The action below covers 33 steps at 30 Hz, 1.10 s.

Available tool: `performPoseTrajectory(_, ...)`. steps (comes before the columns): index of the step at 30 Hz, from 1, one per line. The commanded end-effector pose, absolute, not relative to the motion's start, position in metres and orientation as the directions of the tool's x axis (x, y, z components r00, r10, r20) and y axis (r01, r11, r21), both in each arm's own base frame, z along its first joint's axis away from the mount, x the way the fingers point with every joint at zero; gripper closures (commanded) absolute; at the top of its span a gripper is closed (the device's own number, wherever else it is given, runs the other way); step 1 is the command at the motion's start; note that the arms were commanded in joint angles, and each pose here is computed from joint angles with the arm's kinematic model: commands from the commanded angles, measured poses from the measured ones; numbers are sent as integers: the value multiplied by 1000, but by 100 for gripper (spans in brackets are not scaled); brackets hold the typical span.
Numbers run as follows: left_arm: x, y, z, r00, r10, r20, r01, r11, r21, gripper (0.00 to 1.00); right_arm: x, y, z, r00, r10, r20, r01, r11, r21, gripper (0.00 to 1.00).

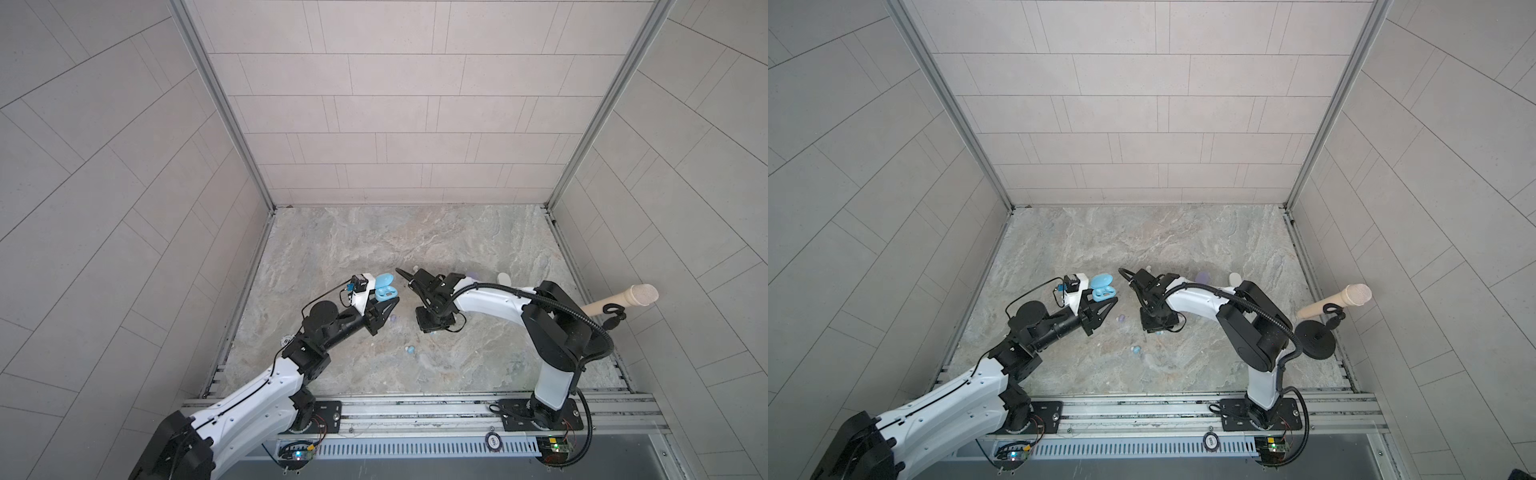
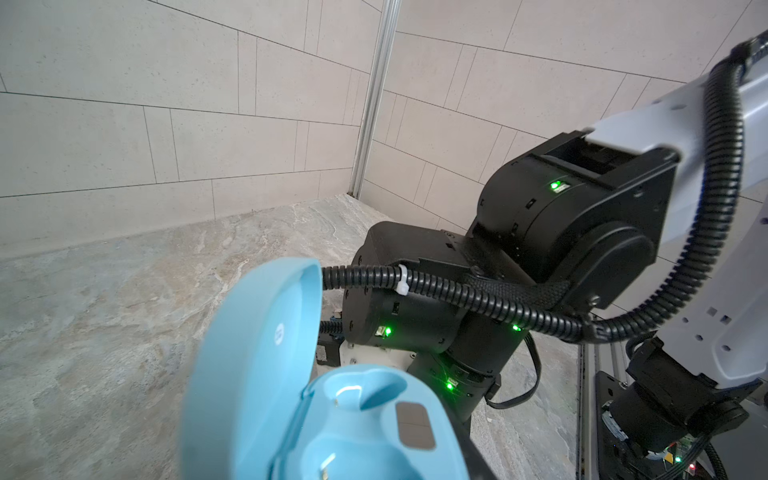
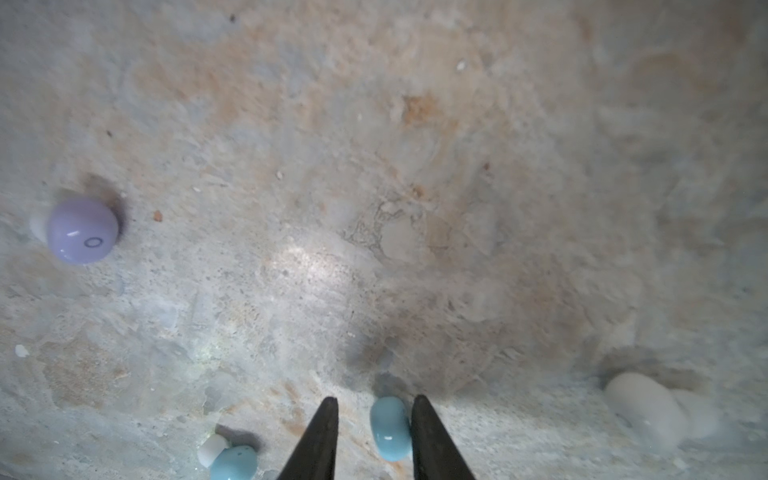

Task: Insert the wireless bluetooth earbuds into the charging case
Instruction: 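Close the right gripper on the light-blue earbud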

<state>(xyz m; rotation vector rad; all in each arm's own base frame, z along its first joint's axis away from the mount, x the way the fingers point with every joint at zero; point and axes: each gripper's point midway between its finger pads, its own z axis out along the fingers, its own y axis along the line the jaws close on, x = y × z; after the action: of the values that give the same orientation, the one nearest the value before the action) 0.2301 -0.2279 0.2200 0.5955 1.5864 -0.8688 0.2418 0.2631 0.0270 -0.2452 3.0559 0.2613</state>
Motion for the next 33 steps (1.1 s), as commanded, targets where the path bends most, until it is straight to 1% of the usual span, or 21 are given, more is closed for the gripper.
performPoseTrajectory(1,230,-225,226,-179,-108,-978,775,596,-208,100,232,253,21,-986,-160,-41,-164,979,118,66)
performPoseTrajectory(14,230,-225,226,-177,-109,-978,775,597,-206,100,233,250,9,-991,-127,-38,-130,988,88,67)
performPoseTrajectory(24,231,-225,226,-177,-109,-978,775,598,-207,100,228,242,3,-992,-123,-18,-124,990,62,78)
performPoseTrajectory(33,230,-226,225,-185,-104,-977,777,593,-210,100,231,243,11,-992,-119,-40,-122,990,74,85)
